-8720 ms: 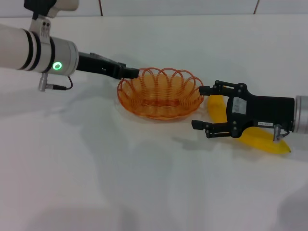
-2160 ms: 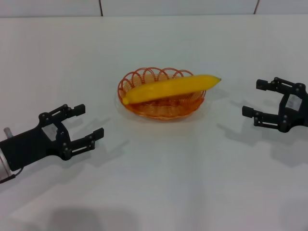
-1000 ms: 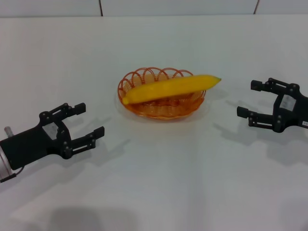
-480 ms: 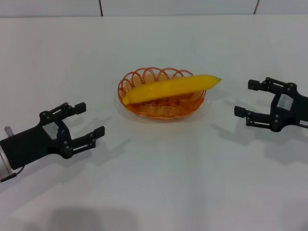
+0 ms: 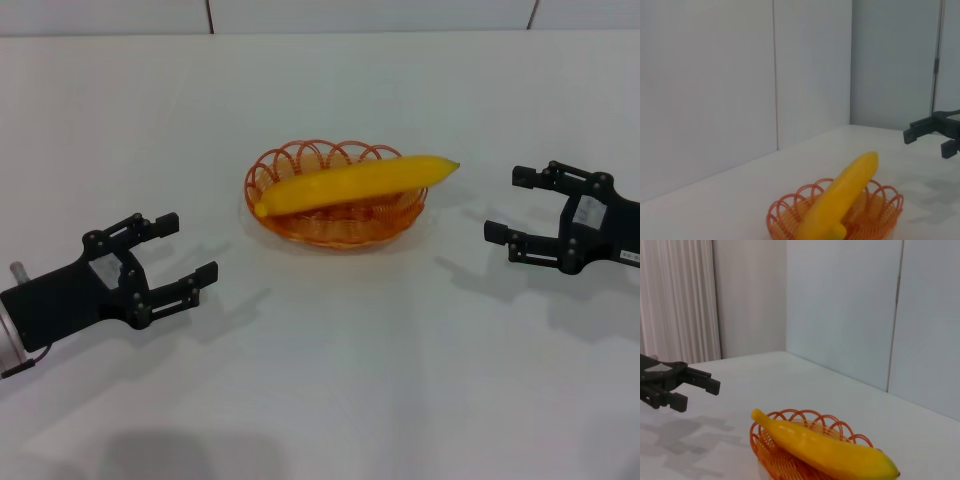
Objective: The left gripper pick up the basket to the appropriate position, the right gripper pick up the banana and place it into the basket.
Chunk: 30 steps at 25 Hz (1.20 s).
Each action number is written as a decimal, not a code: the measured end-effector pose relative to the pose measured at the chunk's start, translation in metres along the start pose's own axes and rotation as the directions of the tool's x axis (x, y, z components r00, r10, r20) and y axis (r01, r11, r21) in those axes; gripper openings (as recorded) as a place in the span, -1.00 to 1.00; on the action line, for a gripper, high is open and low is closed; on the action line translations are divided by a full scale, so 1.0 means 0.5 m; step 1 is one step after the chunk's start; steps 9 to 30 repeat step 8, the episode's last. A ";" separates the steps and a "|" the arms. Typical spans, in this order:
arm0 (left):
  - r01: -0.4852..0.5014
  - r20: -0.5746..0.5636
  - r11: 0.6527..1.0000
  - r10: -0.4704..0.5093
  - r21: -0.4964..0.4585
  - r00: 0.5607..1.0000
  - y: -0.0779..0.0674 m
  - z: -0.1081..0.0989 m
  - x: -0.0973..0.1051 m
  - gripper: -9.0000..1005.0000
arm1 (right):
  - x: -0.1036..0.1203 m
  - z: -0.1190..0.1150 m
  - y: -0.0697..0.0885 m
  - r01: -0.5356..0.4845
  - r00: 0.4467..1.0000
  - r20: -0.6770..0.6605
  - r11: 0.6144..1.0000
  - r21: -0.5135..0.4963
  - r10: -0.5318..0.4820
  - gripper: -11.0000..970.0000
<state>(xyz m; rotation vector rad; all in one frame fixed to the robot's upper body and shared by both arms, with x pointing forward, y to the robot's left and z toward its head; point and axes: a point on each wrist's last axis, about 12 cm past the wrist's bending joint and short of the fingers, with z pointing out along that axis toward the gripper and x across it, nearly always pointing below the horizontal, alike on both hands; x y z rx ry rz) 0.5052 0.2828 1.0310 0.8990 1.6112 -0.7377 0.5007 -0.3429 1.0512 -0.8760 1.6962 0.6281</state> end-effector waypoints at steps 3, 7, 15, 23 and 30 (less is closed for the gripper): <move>0.000 0.000 1.000 0.000 0.000 1.000 0.000 0.000 0.000 0.63 | 0.000 0.000 0.000 0.000 1.000 0.000 1.000 0.000 0.000 0.72; 0.000 0.000 1.000 0.000 0.000 1.000 0.000 0.000 0.000 0.63 | 0.000 0.000 0.000 0.001 1.000 0.000 1.000 0.000 -0.001 0.72; 0.000 -0.001 1.000 0.000 0.000 1.000 0.000 0.000 0.000 0.63 | 0.000 0.000 0.000 0.000 1.000 0.000 1.000 0.000 0.000 0.72; 0.000 -0.001 1.000 0.000 0.000 1.000 0.000 0.000 0.000 0.63 | 0.000 0.000 0.000 0.000 1.000 0.000 1.000 0.000 0.000 0.72; 0.000 -0.001 1.000 0.000 0.000 1.000 0.000 0.000 0.000 0.63 | 0.000 0.000 0.000 0.000 1.000 0.000 1.000 0.000 0.000 0.72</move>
